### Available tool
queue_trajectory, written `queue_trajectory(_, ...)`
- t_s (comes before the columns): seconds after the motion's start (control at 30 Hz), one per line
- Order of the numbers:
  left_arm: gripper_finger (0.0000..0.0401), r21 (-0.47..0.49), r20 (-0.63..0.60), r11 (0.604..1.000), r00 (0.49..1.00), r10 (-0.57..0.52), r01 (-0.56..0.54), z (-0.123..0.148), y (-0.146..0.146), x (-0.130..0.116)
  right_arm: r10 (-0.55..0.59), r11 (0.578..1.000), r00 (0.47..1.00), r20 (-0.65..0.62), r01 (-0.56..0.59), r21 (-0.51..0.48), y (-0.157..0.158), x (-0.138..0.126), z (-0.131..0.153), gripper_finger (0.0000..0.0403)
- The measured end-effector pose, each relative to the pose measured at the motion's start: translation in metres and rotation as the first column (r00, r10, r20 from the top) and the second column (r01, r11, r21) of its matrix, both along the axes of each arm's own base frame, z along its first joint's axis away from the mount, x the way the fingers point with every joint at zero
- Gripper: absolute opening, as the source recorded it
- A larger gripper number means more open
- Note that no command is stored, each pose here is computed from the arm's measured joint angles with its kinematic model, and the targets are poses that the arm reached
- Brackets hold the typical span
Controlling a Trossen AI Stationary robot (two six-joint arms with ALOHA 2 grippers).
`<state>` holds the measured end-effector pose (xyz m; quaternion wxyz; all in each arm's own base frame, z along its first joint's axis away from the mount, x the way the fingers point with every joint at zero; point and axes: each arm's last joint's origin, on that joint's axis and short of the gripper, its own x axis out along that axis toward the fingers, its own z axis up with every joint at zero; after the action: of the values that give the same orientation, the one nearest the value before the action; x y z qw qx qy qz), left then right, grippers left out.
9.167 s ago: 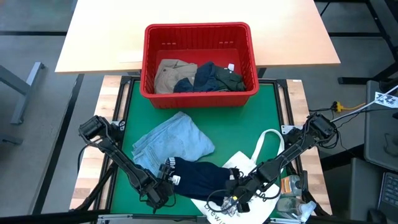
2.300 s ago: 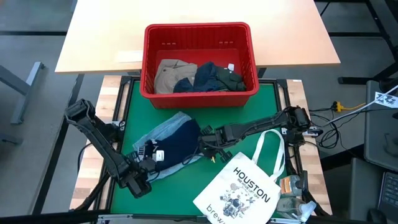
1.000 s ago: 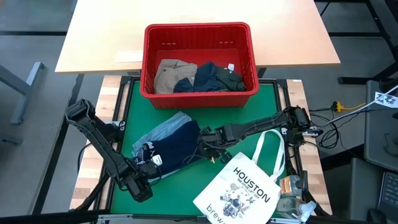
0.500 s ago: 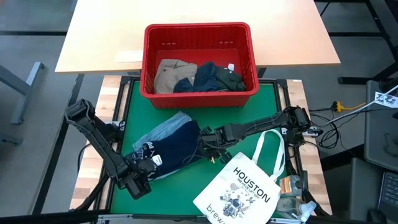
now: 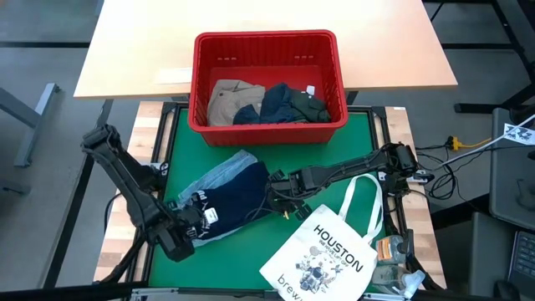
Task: Fold Laundry from Bin
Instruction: Stack the dark blue boxer shorts on top of the blue jeans
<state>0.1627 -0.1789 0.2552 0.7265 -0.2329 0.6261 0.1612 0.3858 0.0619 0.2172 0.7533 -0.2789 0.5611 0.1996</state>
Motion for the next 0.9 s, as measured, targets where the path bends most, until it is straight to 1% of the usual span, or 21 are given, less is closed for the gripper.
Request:
queue_trajectory(0.07,0.0236,0.017,0.085,0.998,0.995,0.052,-0.054,0.008,0.006,-0.001,-0.003,1.000,1.000,0.003,0.004,-0.016,0.000,0.000,0.001,0.0188)
queue_trajectory(0.17,0.0236,0.052,0.214,0.991,0.970,0.112,-0.126,0.017,0.017,0.002,-0.018,0.998,1.000,0.019,0.019,-0.055,-0.001,0.002,0.008,0.0188)
queue_trajectory(0.23,0.0236,0.079,0.286,0.986,0.951,0.116,-0.144,0.022,0.023,0.005,-0.035,0.998,0.999,0.038,0.038,-0.057,-0.002,0.005,0.016,0.0188)
queue_trajectory(0.3,0.0236,0.125,0.334,0.981,0.937,0.102,-0.151,0.025,0.029,0.008,-0.044,0.998,0.997,0.060,0.047,-0.050,-0.002,0.007,0.023,0.0188)
queue_trajectory(0.37,0.0236,0.164,0.350,0.976,0.933,0.077,-0.142,0.025,0.032,0.011,-0.045,0.998,0.995,0.085,0.049,-0.044,-0.001,0.010,0.031,0.0188)
queue_trajectory(0.43,0.0236,0.171,0.344,0.973,0.935,0.089,-0.155,0.024,0.034,0.014,-0.046,0.998,0.994,0.100,0.050,-0.040,-0.001,0.012,0.034,0.0188)
queue_trajectory(0.5,0.0236,0.151,0.328,0.966,0.932,0.152,-0.210,0.022,0.038,0.017,-0.045,0.998,0.994,0.099,0.050,-0.040,-0.001,0.012,0.035,0.0188)
queue_trajectory(0.57,0.0236,0.122,0.324,0.954,0.919,0.223,-0.274,0.021,0.040,0.019,-0.045,0.998,0.995,0.092,0.049,-0.040,-0.001,0.011,0.034,0.0188)
queue_trajectory(0.6,0.0236,0.117,0.326,0.951,0.915,0.236,-0.286,0.021,0.041,0.020,-0.049,0.998,0.995,0.088,0.052,-0.040,-0.001,0.010,0.034,0.0188)
queue_trajectory(0.7,0.0236,0.115,0.349,0.954,0.911,0.221,-0.275,0.022,0.040,0.022,-0.075,0.997,0.994,0.080,0.078,-0.029,-0.001,0.010,0.034,0.0188)
queue_trajectory(0.8,0.0236,0.091,0.376,0.957,0.900,0.222,-0.274,0.023,0.038,0.025,-0.085,0.996,0.993,0.076,0.087,-0.021,-0.001,0.009,0.034,0.0188)
queue_trajectory(0.9,0.0236,0.098,0.370,0.957,0.902,0.220,-0.274,0.023,0.039,0.024,-0.085,0.996,0.993,0.076,0.087,-0.021,-0.001,0.009,0.034,0.0188)
